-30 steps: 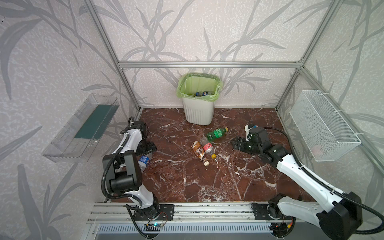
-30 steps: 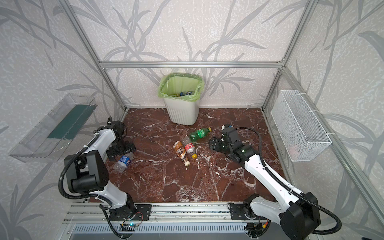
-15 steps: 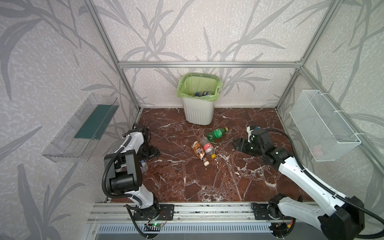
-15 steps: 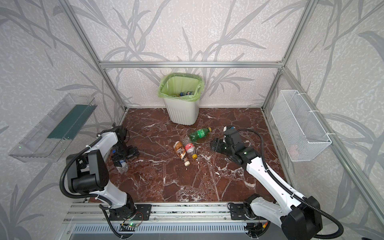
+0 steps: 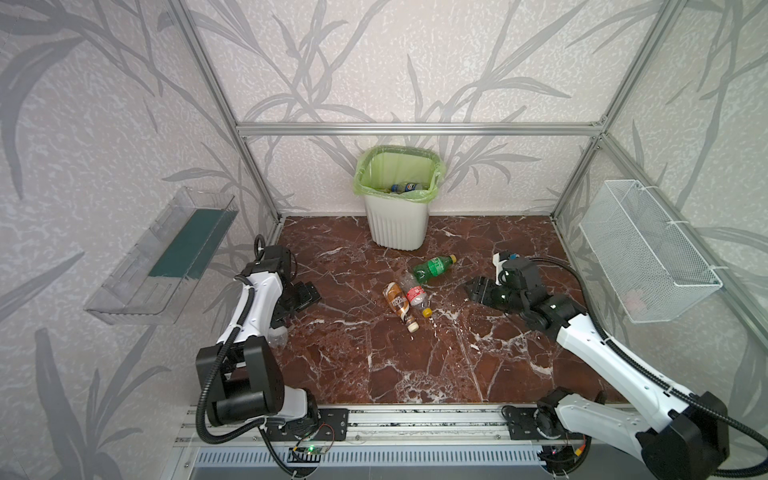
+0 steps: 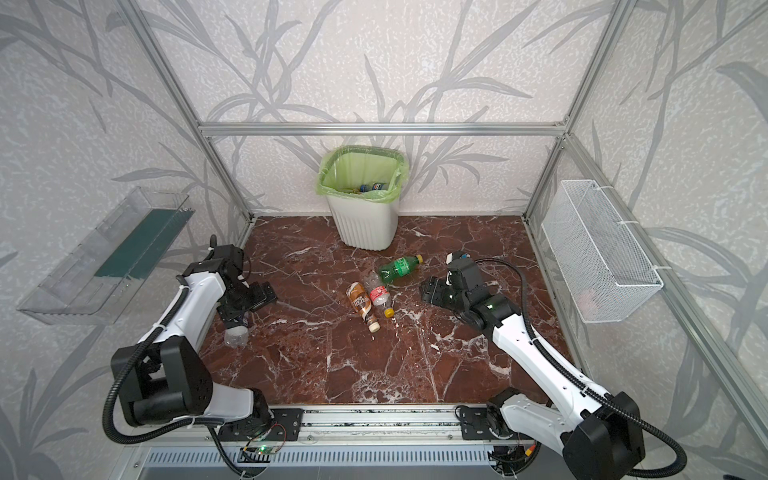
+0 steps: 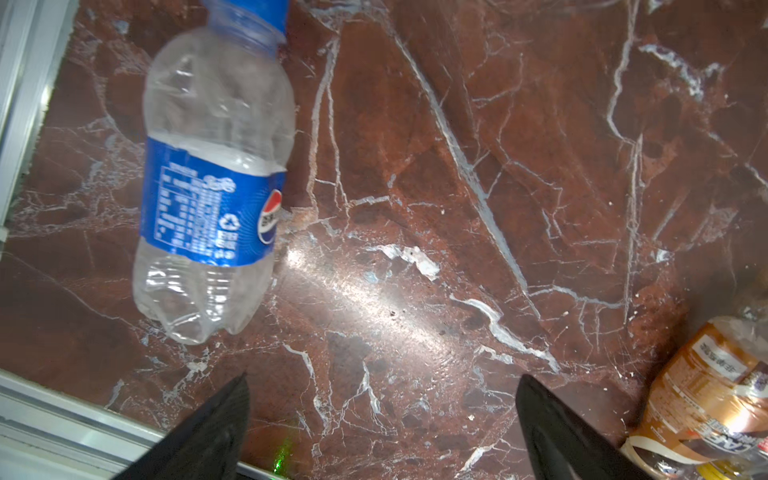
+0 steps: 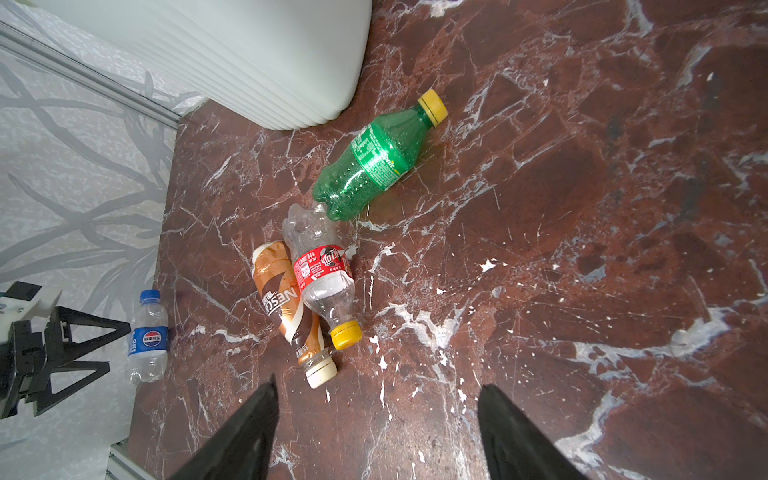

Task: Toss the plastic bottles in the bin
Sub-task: 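Lower the left gripper onto the clear blue-labelled bottle and close, then lift the clear blue-labelled bottle off the table with the left gripper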

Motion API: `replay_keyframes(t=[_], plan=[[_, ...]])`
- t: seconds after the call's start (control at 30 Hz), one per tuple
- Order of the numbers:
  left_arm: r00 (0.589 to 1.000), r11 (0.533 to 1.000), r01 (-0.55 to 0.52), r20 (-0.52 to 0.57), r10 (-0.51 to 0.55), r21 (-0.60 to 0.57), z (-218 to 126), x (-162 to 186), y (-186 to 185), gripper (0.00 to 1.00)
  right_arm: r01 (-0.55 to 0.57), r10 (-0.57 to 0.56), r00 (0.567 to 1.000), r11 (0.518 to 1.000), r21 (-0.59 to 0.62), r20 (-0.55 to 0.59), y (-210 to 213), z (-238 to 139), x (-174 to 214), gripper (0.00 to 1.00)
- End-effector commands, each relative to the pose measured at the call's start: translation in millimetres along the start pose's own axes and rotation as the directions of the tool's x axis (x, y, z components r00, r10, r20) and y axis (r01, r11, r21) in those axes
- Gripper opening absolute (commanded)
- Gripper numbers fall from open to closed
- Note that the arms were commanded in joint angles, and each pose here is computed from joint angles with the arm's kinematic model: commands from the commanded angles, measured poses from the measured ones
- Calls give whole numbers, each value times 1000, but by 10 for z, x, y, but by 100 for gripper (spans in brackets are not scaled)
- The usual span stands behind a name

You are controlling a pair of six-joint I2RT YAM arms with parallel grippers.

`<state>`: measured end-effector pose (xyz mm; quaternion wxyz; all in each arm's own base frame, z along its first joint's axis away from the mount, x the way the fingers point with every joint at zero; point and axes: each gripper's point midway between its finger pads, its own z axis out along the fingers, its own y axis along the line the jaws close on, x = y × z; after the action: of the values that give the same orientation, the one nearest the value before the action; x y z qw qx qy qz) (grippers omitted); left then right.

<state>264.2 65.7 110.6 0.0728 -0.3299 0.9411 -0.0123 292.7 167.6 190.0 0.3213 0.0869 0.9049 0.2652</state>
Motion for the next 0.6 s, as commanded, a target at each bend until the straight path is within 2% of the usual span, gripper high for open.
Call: replay_keyframes(t=[0.0, 0.23, 0.37, 0.57], plan=[[999, 996, 53, 6, -52, -77, 5, -118, 229, 99, 8, -8, 1000, 1000, -8, 4, 2, 0, -3, 76], [995, 982, 102, -6, -105, -159, 152, -238, 582, 99, 3, -3, 1000, 1000, -9, -11, -26, 33, 46, 76], [993, 978, 108, -36, -116, -177, 262, -276, 636, 99, -5, 4, 1000, 1000, -15, -19, -29, 61, 74, 76], [994, 967, 104, -16, -111, -232, 262, -376, 765, 99, 0, 0, 1000, 1000, -7, -21, -62, 46, 102, 76]])
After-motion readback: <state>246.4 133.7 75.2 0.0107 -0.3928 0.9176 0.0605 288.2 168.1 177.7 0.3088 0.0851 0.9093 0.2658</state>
